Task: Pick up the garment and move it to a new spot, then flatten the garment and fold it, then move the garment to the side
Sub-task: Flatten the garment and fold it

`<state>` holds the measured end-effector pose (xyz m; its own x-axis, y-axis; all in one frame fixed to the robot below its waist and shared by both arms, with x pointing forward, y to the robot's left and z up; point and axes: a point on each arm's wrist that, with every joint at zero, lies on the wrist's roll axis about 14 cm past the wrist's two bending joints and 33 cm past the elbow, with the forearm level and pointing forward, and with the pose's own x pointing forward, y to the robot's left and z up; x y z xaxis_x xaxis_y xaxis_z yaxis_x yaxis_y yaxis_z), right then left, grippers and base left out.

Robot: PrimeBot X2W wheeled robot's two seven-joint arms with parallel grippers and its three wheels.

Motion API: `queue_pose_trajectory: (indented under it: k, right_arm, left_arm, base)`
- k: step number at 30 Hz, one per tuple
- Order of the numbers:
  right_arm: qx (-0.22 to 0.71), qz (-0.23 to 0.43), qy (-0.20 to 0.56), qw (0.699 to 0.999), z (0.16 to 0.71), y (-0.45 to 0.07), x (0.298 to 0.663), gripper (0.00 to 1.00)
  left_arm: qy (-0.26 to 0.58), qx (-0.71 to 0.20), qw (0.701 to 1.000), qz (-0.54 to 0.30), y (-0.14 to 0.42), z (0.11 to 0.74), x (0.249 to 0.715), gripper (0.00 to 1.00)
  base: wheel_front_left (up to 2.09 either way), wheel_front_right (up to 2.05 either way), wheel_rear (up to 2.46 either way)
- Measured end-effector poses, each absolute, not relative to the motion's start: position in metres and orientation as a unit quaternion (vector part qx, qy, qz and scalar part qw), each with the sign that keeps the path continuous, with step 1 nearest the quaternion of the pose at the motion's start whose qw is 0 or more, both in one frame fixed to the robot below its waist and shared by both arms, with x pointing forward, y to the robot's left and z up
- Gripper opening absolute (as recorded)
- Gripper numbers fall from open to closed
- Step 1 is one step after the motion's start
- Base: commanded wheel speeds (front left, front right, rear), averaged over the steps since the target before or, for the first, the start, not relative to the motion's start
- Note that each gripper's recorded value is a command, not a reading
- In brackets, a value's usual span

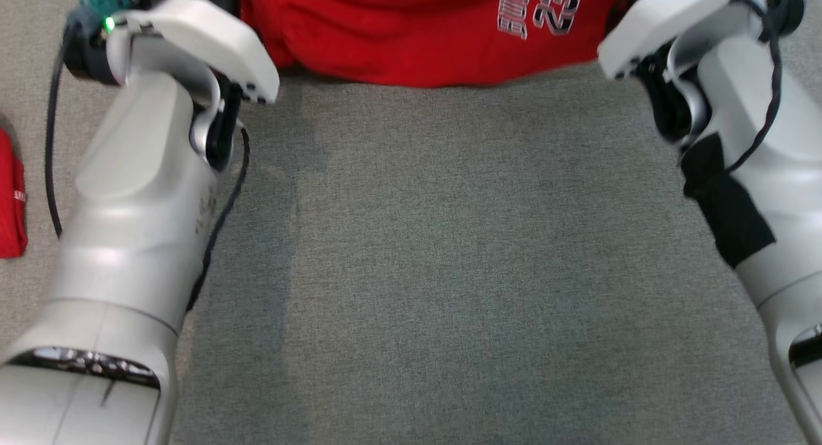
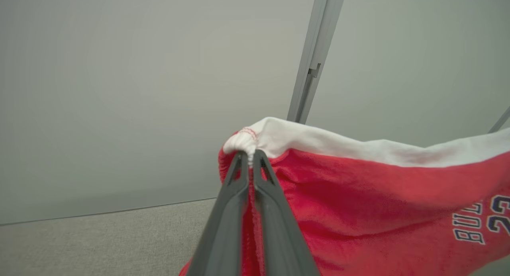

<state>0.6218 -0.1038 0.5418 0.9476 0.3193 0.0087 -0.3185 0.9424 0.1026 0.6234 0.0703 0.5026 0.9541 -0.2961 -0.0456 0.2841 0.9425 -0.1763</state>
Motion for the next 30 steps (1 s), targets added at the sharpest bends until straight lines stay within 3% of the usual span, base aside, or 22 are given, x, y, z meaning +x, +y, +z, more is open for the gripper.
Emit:
queue_pose_trajectory:
  k: [6, 13, 30]
  right_arm:
    - [0.104, 0.148, 0.065, 0.981, 0.481, -0.108, 0.588, 0.0]
    - [0.153, 0.131, 0.108, 0.974, 0.434, -0.12, 0.517, 0.0]
    - [0.211, 0.066, 0.081, 0.972, 0.435, -0.15, 0.372, 0.0]
  left_arm:
    - [0.074, -0.108, 0.982, -0.137, 0.074, 0.459, 0.594, 0.0]
    - [0.101, -0.11, 0.977, -0.154, 0.071, 0.423, 0.528, 0.0]
    - [0.082, -0.104, 0.981, -0.139, 0.103, 0.439, 0.4, 0.0]
  base:
    - [0.0, 0.0, 0.0]
    - [0.0, 0.0, 0.0]
    - [0.0, 0.0, 0.0]
